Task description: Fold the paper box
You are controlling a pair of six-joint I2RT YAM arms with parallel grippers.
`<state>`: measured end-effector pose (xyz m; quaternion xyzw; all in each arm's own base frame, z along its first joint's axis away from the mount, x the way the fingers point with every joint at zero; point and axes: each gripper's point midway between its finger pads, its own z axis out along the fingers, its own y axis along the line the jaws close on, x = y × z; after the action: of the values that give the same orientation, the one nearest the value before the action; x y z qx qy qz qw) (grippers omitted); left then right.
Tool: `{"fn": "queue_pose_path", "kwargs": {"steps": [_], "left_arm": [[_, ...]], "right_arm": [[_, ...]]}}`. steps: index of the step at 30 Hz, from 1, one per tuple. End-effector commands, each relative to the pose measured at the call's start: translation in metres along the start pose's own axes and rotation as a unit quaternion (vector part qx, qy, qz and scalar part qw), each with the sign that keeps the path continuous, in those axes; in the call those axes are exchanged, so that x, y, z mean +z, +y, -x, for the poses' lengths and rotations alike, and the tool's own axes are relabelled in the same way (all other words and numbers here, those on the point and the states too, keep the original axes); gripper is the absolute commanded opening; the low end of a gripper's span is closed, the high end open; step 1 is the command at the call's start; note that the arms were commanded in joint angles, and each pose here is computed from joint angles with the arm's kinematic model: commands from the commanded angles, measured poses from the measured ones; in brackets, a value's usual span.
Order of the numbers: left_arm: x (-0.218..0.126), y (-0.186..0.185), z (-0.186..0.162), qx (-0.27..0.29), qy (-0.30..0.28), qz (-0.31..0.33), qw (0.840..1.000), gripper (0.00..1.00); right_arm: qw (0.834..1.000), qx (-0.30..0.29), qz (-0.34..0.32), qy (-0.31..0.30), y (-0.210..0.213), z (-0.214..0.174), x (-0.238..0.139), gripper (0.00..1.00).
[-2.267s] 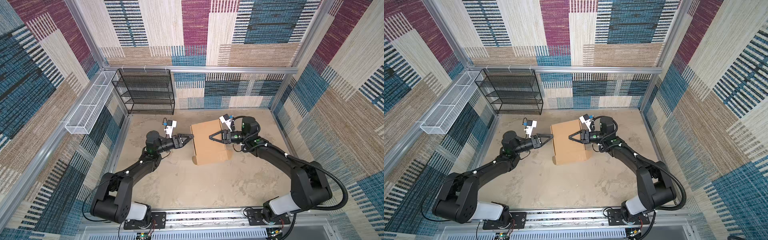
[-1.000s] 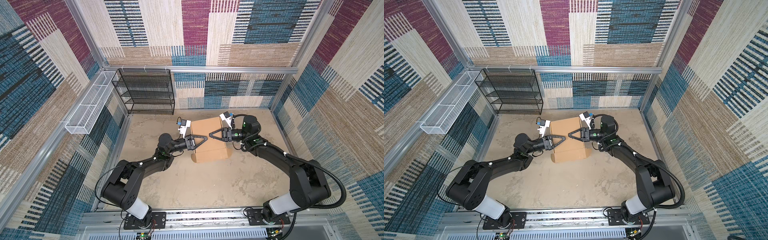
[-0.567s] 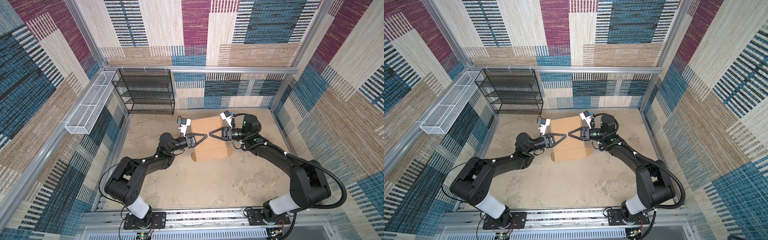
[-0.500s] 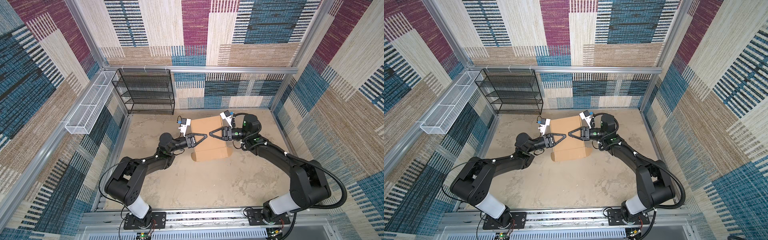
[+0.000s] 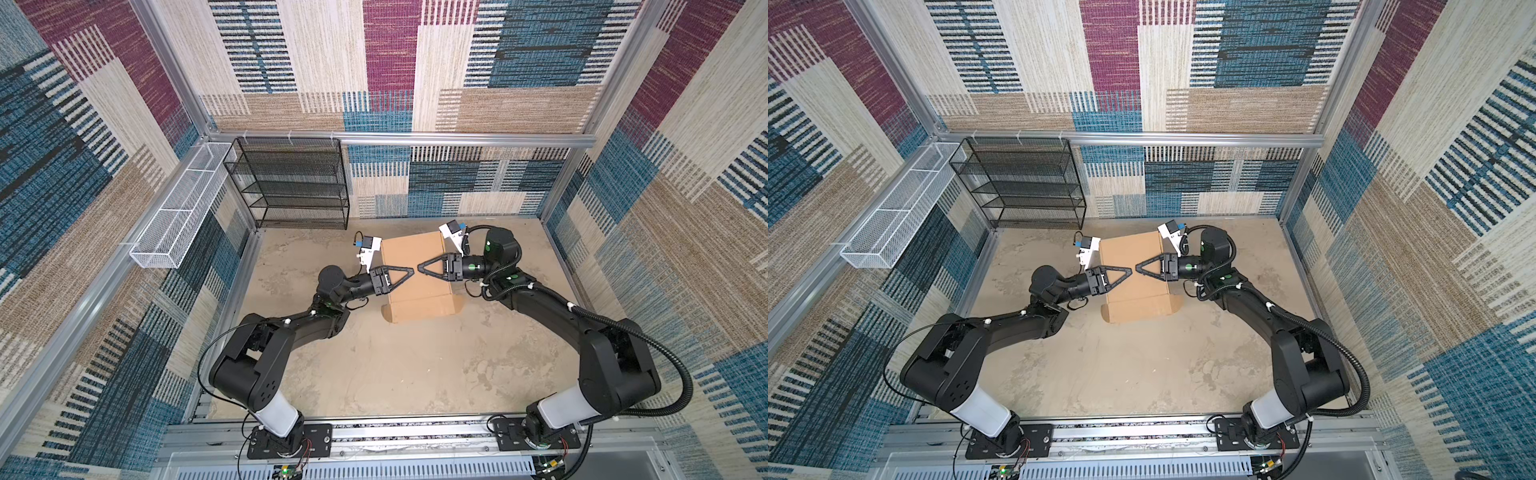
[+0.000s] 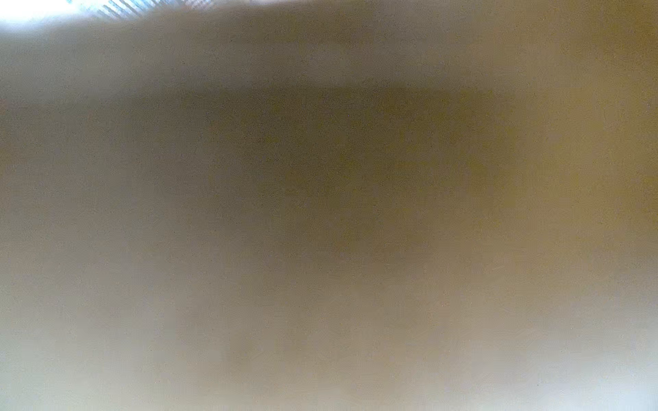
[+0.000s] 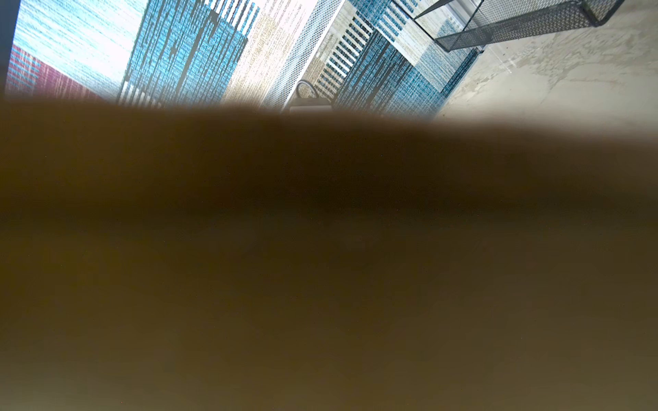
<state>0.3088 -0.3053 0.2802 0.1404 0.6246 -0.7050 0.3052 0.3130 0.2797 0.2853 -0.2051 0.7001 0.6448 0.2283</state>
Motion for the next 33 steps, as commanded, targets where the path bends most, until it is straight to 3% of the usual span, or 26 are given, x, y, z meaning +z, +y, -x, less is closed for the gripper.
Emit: {"fn": "queue_pose_path", "kwargs": {"steps": [1,12,18,26,30,33], "left_arm": [[0.003,-0.016,-0.007,0.017,0.024,-0.03,0.999,0.39],[-0.006,-0.009,0.001,0.004,0.001,-0.026,1.0,0.35],[-0.022,-0.011,0.013,0.003,-0.018,-0.018,1.0,0.29],[-0.042,-0.008,0.024,-0.019,-0.028,0.026,0.999,0.23],[-0.05,-0.008,0.035,-0.048,-0.028,0.054,0.997,0.22],[-0.059,0.003,0.041,-0.101,-0.029,0.101,0.989,0.22]], "right_arm": [[1.0,-0.002,0.0,0.005,0.003,-0.002,0.006,0.65],[1.0,-0.013,-0.023,0.0,0.005,0.0,0.003,0.86],[0.997,-0.019,-0.067,-0.021,-0.005,0.005,-0.006,0.88],[0.986,-0.059,-0.13,-0.083,0.0,0.029,-0.052,0.9],[0.975,-0.111,-0.162,-0.1,0.009,0.044,-0.062,0.9],[0.965,-0.15,-0.184,-0.112,0.014,0.056,-0.068,0.9]]}}
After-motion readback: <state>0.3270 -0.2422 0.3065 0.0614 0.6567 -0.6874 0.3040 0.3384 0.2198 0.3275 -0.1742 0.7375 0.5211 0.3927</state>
